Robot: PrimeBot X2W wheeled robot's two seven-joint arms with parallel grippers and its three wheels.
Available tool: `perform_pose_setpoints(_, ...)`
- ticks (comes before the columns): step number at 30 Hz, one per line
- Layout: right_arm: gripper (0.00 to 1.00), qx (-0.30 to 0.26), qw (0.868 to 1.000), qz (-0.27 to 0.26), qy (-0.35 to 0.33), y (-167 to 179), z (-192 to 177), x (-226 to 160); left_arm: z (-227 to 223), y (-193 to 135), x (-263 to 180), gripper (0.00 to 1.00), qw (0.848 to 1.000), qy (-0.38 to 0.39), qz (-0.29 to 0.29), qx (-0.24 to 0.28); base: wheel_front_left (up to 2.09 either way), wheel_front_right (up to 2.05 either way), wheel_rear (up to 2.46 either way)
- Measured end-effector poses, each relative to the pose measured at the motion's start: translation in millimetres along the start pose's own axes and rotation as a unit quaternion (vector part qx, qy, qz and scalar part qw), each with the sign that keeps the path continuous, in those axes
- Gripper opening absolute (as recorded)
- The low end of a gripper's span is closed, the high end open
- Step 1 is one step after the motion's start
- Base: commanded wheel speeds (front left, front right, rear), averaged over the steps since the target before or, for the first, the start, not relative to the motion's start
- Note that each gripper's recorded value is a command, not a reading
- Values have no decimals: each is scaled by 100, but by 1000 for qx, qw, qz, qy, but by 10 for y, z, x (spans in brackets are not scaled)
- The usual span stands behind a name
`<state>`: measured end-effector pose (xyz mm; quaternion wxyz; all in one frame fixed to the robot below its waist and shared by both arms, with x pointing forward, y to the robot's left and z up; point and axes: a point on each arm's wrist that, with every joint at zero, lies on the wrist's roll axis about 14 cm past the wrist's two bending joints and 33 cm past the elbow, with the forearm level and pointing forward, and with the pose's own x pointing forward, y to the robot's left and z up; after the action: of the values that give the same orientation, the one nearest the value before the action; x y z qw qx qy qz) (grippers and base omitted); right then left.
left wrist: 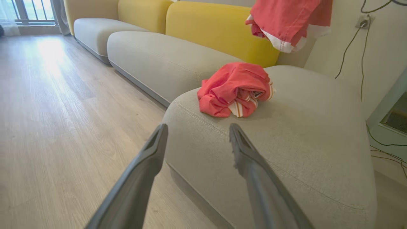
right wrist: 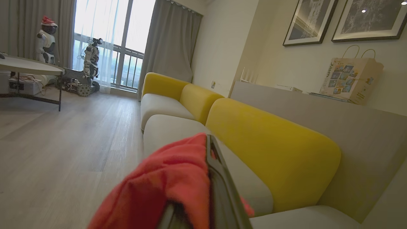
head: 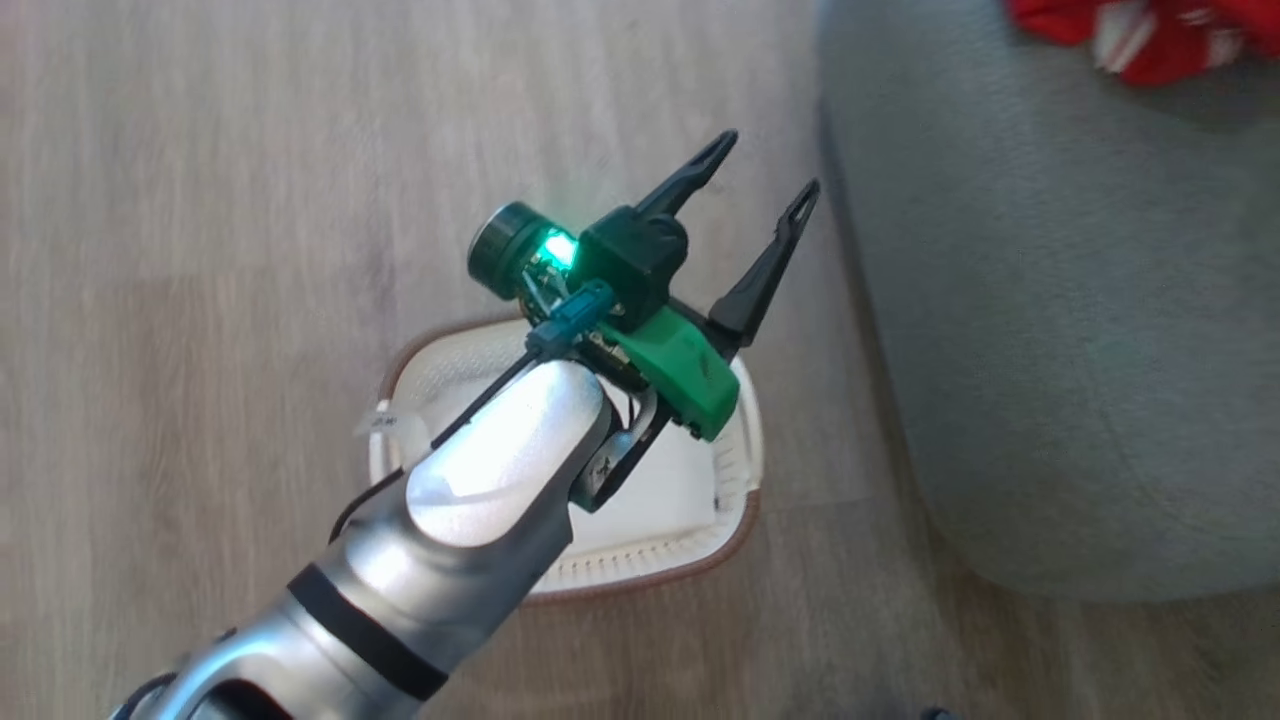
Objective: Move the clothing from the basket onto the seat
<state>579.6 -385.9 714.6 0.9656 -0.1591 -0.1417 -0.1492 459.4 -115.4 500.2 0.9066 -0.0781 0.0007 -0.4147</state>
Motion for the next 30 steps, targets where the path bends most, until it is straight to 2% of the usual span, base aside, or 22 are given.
perform_pose_setpoints(4,0,7,1000,-18,25,60,-391,131,-127,200,-39,100,1000,8,22,-1,0,0,0)
perform_pose_setpoints(8,0,16,997,-26,75,198,-936,112,-297,313,-83,100,999,24,32,-2,0,0,0)
perform_pose_setpoints(11,0,19,990,-15,140,411,-1501,-106,-410,377,-124,100,999,35,39,-7,0,0,0)
perform_pose_setpoints(15,0,19,973,9,229,660,-2138,-579,-475,379,-136,100,998,42,37,-8,0,0,0)
perform_pose_setpoints(17,0,12,968,17,251,703,-2261,-712,-483,368,-130,100,998,43,35,-8,0,0,0)
perform_pose_setpoints(20,0,8,966,12,257,648,-2278,-751,-500,340,-120,100,999,45,29,-7,0,0,0)
perform_pose_setpoints(21,12,8,966,9,257,622,-2278,-758,-504,335,-114,100,999,45,29,-7,0,0,0)
perform_pose_setpoints(22,12,8,966,6,258,601,-2279,-768,-507,325,-108,100,999,45,28,-7,0,0,0)
perform_pose_setpoints(24,56,15,965,7,262,629,-2291,-803,-515,307,-98,100,999,46,24,-7,0,0,0)
perform_pose_setpoints(25,93,18,964,10,266,667,-2304,-829,-515,297,-91,100,999,46,23,-7,0,0,0)
perform_pose_setpoints(26,100,19,963,15,269,709,-2312,-852,-512,285,-83,100,999,45,21,-7,0,0,0)
perform_pose_setpoints(30,100,18,963,35,267,838,-2260,-899,-507,248,-51,100,999,45,16,-6,0,0,0)
